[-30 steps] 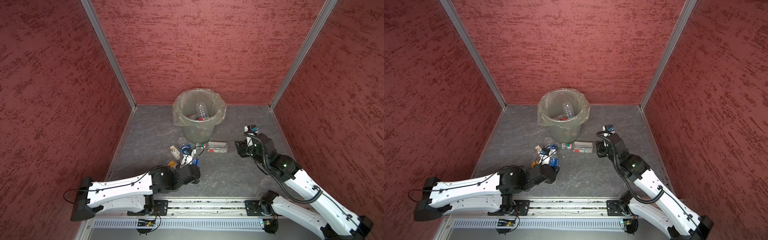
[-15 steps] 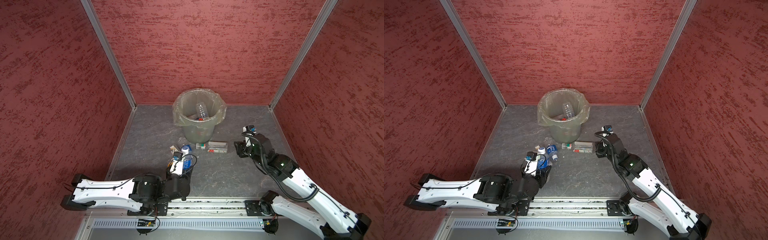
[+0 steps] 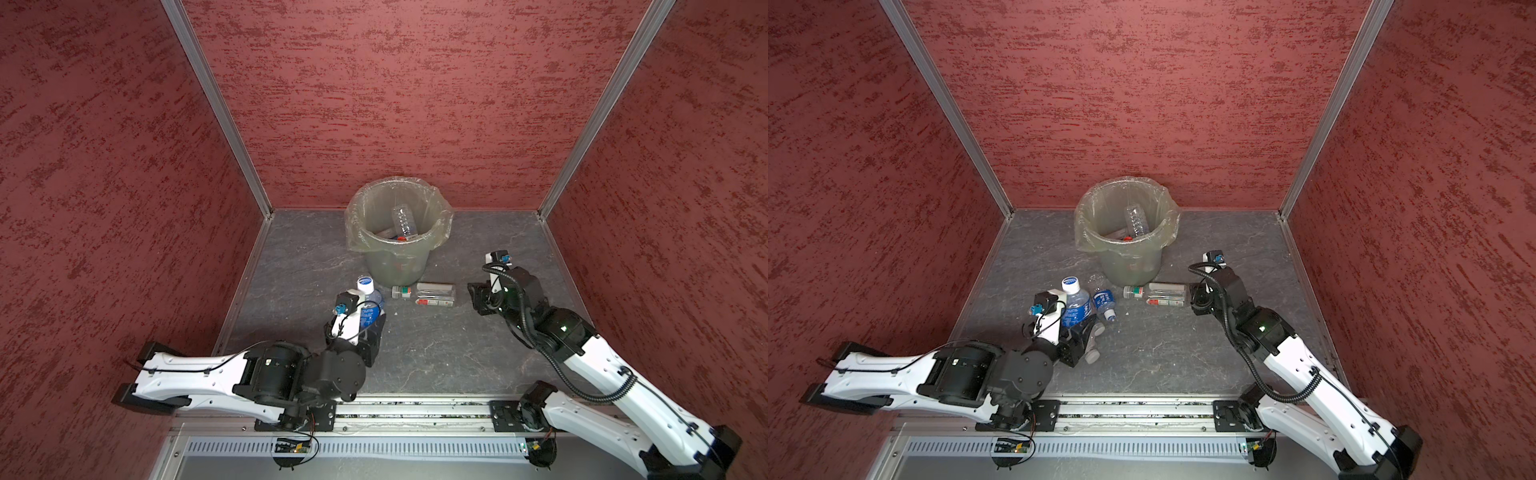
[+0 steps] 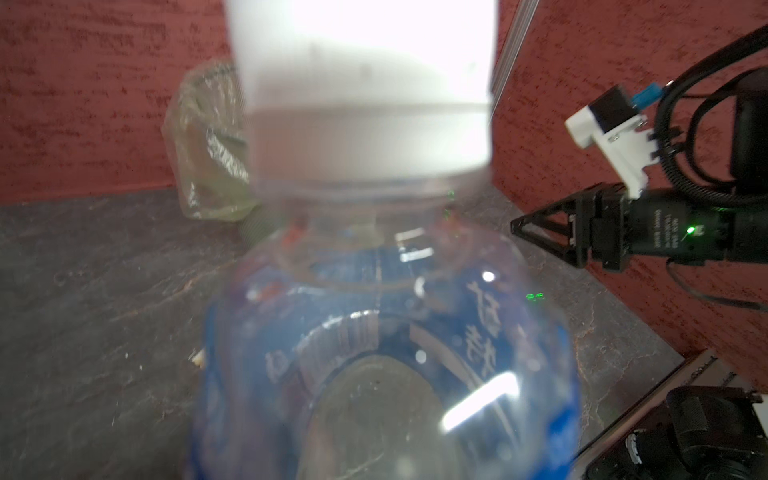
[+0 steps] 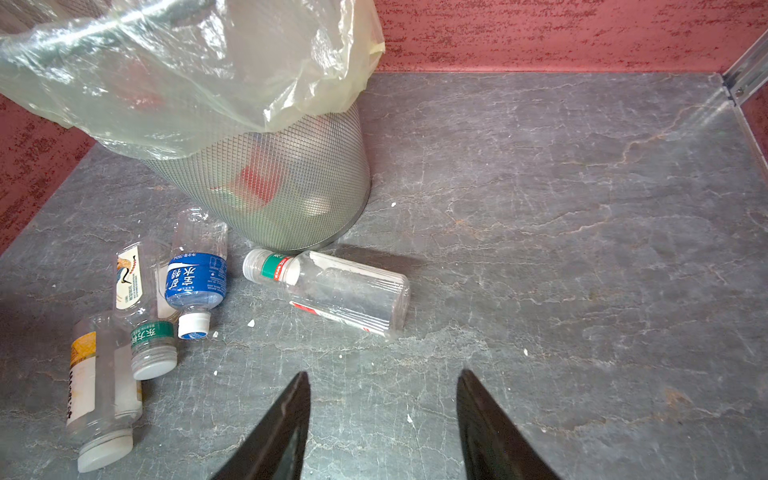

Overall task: Throw the plastic bottles in the bin
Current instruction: 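Lift the blue-labeled bottle with the left gripper toward the wastebasket, then hold the blue-labeled bottle over the wastebasket and open the left gripper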

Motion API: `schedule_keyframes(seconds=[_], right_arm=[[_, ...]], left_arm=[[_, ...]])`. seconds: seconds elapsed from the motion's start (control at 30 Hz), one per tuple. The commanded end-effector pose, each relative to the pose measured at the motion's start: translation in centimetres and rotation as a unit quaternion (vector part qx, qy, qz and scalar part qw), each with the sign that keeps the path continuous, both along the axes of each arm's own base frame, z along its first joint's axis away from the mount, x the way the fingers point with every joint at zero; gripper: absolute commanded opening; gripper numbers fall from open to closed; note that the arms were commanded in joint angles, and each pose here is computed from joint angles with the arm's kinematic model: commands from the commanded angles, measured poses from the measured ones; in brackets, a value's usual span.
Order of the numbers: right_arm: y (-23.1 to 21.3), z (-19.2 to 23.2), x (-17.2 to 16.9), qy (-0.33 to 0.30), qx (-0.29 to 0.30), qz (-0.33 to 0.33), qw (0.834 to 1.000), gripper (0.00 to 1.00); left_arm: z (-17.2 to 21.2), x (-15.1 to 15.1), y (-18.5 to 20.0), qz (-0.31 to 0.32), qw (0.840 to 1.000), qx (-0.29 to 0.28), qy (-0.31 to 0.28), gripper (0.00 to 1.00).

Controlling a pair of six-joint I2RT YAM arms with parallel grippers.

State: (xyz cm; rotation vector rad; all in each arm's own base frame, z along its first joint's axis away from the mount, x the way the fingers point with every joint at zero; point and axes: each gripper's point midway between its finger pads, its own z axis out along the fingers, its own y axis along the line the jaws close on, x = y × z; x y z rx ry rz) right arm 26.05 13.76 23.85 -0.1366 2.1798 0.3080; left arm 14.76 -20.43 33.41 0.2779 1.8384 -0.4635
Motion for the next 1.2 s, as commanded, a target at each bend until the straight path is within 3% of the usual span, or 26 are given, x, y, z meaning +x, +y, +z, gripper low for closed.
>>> schedule_keyframes(seconds=[0.0,0.23,0.3,0.43,0.5,0.67,0.87,1.17], right_arm=[[0.2,0.9,0.2,-0.010,0.014,0.001,1.000,0.57],[0.5,1.4,0.2,-0.014,0.021,0.007,1.000,0.57],[0.6,1.4,0.2,-0.013,0.023,0.009,1.000,0.57],[0.3,2.1,-0.2,-0.018,0.025,0.008,1.000,0.57],[-0.2,2.4,-0.6,-0.021,0.023,0.005,1.000,0.58],[-1.0,2.3,-1.5,-0.020,0.017,0.003,1.000,0.59],[-0.6,2.2,-1.7,-0.017,0.024,0.015,0.999,0.62],[1.0,1.5,-0.4,0.003,0.003,0.037,0.999,0.84]], left_arm=[[6.8,2.1,-0.7,-0.020,0.998,-0.033,-0.058,0.38],[11.9,13.9,-4.0,-0.063,0.994,-0.083,-0.021,0.38],[11.9,18.0,-5.6,-0.075,0.993,-0.090,0.000,0.43],[9.4,25.4,-6.9,-0.048,0.995,-0.070,0.061,0.73],[8.1,26.9,-6.0,-0.011,0.995,-0.062,0.073,1.00],[8.3,27.0,-4.6,0.013,0.996,-0.074,0.051,0.99],[11.4,24.2,-4.3,0.004,0.997,-0.072,0.012,1.00],[11.4,20.4,-2.1,0.002,0.998,-0.068,0.009,0.99]])
